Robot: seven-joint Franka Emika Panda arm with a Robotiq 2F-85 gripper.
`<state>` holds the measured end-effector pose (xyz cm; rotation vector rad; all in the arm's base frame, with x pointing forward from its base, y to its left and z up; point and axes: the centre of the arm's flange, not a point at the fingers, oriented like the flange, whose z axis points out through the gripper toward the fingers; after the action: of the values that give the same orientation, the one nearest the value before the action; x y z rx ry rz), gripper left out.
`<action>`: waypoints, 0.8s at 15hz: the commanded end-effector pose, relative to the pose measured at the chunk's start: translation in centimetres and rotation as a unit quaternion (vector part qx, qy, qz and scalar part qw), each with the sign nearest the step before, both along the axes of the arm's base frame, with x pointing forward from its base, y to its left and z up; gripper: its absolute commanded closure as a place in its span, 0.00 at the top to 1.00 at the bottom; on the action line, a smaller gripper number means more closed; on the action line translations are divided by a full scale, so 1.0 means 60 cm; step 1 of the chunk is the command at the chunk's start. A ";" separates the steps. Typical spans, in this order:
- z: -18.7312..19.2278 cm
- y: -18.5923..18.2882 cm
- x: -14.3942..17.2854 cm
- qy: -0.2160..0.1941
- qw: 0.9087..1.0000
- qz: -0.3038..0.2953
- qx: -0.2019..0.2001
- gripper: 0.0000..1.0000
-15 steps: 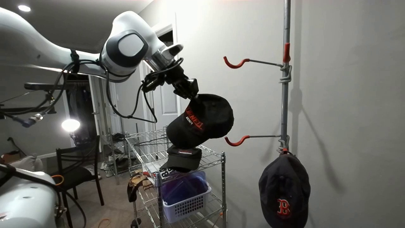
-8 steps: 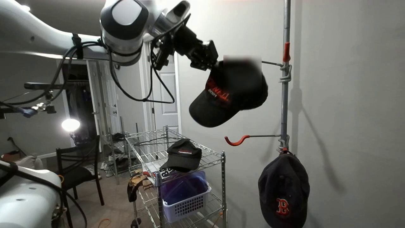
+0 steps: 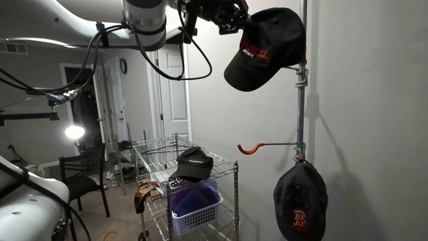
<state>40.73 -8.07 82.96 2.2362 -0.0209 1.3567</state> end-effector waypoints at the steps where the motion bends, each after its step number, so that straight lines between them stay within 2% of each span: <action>1: 0.050 -0.003 0.033 -0.050 0.997 -0.034 -0.037 0.02; 4: 0.085 -0.005 0.037 -0.082 0.993 -0.054 -0.062 0.02; 7: 0.103 -0.004 0.046 -0.094 0.990 -0.073 -0.082 0.02; 11: 0.132 -0.007 0.038 -0.131 0.984 -0.086 -0.088 0.02; 12: 0.134 -0.009 0.040 -0.122 0.985 -0.087 -0.088 0.02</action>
<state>42.51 -8.49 89.92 1.9068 -0.1531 1.4535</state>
